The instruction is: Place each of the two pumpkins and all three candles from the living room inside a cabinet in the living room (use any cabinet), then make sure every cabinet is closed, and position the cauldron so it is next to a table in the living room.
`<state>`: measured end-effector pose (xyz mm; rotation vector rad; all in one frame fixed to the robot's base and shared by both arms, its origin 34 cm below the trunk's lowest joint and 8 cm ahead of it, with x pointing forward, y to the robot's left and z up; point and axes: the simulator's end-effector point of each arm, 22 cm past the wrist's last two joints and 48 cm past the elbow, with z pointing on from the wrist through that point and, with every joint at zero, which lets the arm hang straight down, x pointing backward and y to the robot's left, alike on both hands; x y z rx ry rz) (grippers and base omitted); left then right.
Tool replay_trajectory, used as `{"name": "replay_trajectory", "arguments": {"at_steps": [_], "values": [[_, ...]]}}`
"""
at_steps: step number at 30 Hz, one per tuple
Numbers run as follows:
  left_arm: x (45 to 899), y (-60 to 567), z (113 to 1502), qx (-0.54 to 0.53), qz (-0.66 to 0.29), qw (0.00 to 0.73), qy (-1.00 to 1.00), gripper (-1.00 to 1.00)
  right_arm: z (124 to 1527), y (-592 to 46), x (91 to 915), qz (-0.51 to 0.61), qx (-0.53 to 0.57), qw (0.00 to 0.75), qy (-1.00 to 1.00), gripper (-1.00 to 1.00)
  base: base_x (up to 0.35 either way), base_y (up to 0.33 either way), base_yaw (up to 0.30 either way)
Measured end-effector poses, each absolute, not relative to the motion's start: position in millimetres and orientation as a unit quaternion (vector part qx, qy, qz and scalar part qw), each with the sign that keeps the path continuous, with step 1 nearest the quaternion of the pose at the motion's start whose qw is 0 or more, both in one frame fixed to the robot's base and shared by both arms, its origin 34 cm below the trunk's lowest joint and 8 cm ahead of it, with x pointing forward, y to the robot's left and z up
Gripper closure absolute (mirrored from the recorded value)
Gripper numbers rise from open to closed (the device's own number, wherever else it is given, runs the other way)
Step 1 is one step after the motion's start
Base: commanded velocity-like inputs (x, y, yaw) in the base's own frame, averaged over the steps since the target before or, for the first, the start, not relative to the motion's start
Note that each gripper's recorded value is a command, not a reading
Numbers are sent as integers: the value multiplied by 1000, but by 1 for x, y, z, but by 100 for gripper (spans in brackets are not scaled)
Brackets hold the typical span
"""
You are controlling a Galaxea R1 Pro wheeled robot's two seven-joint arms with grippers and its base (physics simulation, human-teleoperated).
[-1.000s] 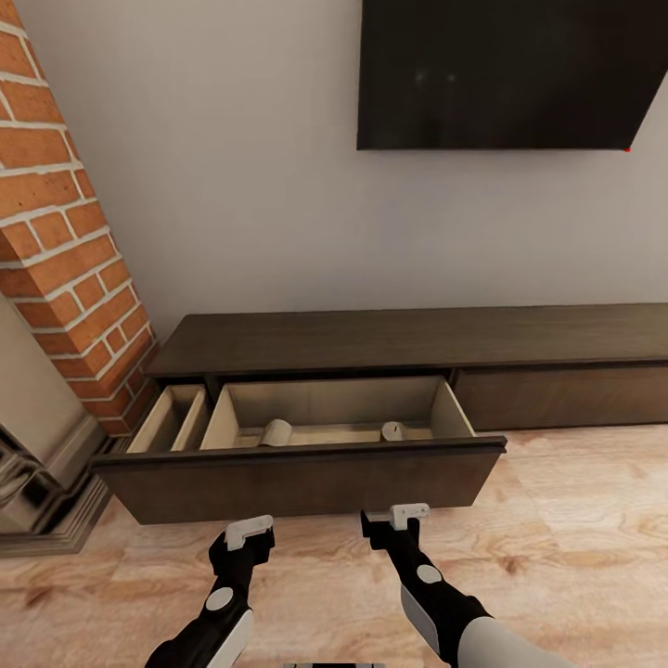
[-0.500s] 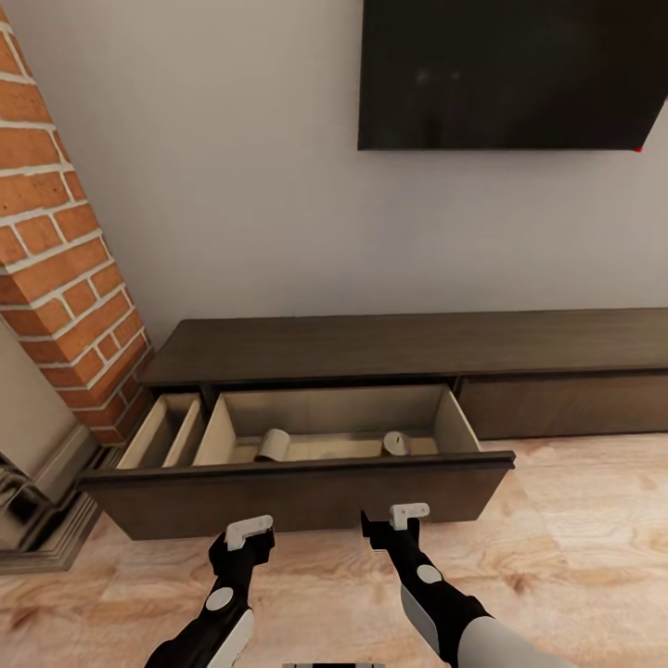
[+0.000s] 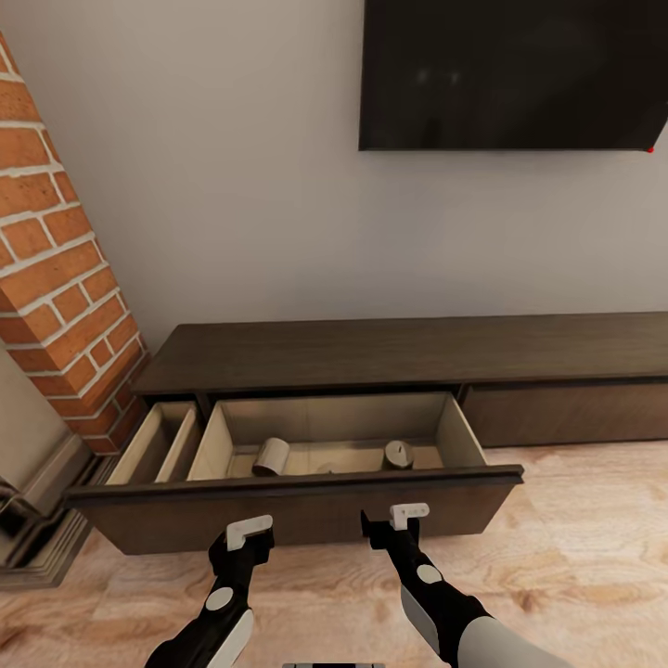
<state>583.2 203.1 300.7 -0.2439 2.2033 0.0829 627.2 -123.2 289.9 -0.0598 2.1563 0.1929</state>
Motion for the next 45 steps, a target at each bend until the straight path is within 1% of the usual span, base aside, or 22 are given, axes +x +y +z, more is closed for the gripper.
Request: {"name": "replay_trajectory", "arguments": {"at_steps": [8,18,39,45], "values": [[583,203,301,-98,34,446,889,-100,290,-123,627,79,-24,468,880,-100,141,0,0],[583,203,301,-99,33,446,889,-100,290,-123,627,79,-24,468,880,-100,51,0,0],[583,203,301,-98,33,446,889,-100,290,-122,627,79,-26,468,880,-100,325,0,0],[583,203,301,-98,33,446,889,-100,290,-123,627,79,-25,469,879,-100,248,0,0]]}}
